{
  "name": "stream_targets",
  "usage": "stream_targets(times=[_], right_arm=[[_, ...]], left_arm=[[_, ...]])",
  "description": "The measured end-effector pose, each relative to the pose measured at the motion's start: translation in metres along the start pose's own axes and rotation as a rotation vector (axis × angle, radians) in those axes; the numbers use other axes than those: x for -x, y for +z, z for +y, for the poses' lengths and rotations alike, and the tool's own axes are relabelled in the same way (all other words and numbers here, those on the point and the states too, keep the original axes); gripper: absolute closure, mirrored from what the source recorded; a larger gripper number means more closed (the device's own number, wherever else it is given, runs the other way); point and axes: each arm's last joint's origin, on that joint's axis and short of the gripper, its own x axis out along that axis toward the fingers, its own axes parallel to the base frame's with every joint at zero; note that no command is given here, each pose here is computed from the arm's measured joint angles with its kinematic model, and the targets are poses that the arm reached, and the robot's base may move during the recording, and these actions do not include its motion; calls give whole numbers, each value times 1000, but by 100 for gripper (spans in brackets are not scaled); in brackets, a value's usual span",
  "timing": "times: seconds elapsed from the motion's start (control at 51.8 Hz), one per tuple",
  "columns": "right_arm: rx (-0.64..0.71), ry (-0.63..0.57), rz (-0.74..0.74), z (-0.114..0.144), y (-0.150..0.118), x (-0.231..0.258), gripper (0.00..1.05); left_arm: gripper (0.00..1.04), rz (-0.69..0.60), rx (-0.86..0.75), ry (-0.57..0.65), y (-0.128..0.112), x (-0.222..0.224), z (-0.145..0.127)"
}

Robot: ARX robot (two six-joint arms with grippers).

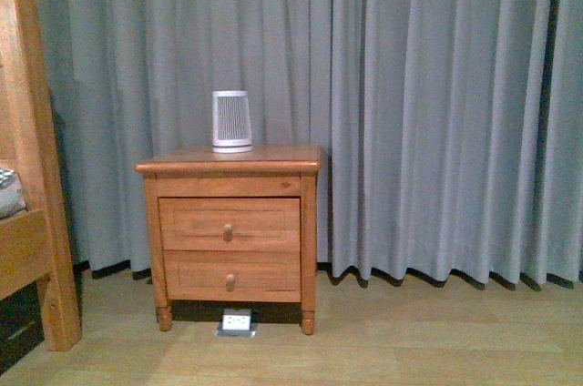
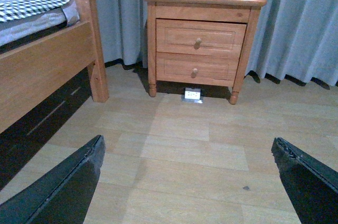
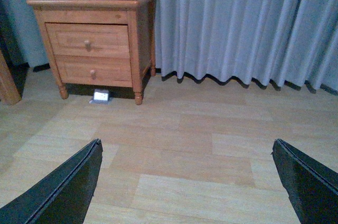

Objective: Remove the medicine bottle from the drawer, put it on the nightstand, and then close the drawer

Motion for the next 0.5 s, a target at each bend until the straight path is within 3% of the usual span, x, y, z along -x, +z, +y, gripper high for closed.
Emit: stream_targets(times=[0.502], right_arm=[[0, 0, 0, 0, 0, 0, 7]], left_arm=[[7, 0, 0, 0, 0, 0, 0]])
